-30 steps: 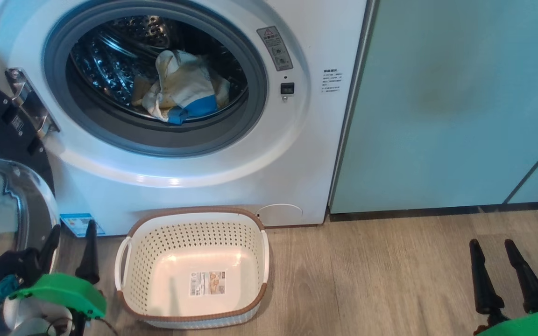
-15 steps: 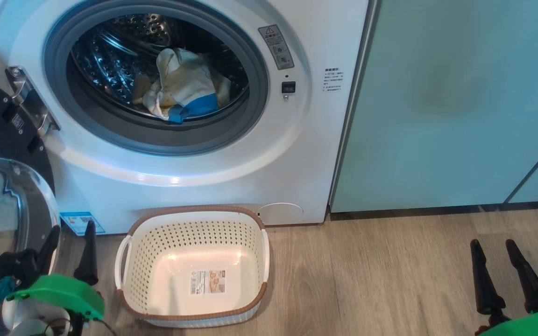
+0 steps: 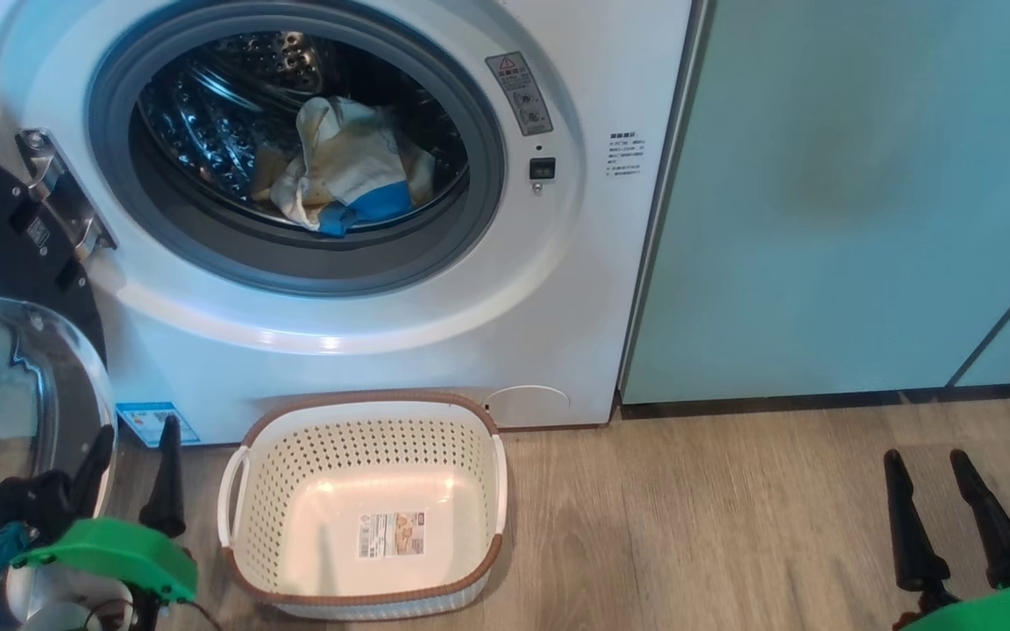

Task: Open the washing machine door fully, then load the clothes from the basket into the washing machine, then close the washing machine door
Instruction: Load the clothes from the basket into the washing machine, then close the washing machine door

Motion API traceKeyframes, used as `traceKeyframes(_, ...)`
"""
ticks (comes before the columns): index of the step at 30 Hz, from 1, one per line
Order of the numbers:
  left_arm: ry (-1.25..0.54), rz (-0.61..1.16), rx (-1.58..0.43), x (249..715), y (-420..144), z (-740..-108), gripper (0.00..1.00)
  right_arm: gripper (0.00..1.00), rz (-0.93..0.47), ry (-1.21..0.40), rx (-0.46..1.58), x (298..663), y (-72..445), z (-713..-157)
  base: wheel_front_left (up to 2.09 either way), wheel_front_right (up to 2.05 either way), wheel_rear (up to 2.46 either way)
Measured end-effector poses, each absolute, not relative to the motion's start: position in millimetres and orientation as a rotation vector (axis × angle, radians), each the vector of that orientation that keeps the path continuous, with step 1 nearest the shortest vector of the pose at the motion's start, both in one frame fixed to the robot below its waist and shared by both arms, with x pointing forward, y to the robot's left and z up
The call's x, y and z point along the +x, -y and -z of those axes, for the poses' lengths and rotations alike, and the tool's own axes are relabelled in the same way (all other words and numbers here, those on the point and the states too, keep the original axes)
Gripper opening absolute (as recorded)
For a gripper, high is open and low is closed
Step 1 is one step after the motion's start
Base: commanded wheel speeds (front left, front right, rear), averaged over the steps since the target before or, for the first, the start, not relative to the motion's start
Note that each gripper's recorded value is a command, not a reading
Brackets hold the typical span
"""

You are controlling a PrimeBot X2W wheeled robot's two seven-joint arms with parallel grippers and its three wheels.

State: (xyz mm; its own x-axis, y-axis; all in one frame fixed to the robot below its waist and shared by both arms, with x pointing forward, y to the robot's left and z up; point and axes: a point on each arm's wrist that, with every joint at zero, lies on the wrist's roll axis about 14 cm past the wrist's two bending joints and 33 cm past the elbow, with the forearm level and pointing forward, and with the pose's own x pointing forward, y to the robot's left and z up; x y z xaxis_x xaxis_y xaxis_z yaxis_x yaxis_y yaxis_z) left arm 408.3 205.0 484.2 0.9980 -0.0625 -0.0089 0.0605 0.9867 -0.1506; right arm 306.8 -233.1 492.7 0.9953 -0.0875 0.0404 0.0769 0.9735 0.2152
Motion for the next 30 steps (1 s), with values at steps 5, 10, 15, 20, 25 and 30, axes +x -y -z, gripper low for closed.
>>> traceKeyframes(5, -0.009, 0.058, -0.153, 407.1, -206.1, -485.4, 1.00, 1.00, 0.080, 0.054, 0.214, 306.7, 233.0, -494.1, 0.00, 0.00, 0.00)
traceKeyframes(10, -0.005, 0.044, -0.162, 406.4, -209.1, -486.0, 1.00, 1.00, 0.080, 0.058, 0.213, 306.3, 233.2, -495.0, -0.13, 0.13, 0.00)
traceKeyframes(15, -0.009, 0.043, -0.165, 405.6, -207.5, -484.1, 1.00, 1.00, 0.080, 0.057, 0.213, 306.4, 233.1, -494.9, -0.76, 0.76, 0.00)
traceKeyframes(20, -0.007, 0.049, -0.164, 406.6, -206.3, -484.7, 1.00, 1.00, 0.078, 0.056, 0.213, 306.7, 232.7, -494.6, -1.45, 1.45, 0.00)
traceKeyframes(25, -0.003, 0.049, -0.165, 407.1, -206.6, -486.3, 1.00, 1.00, 0.078, 0.059, 0.213, 306.4, 232.8, -495.3, -2.02, 2.02, 0.00)
traceKeyframes(30, -0.004, 0.049, -0.175, 406.5, -206.6, -485.5, 1.00, 1.00, 0.079, 0.060, 0.213, 305.8, 233.0, -495.6, -1.72, 1.66, 0.05)
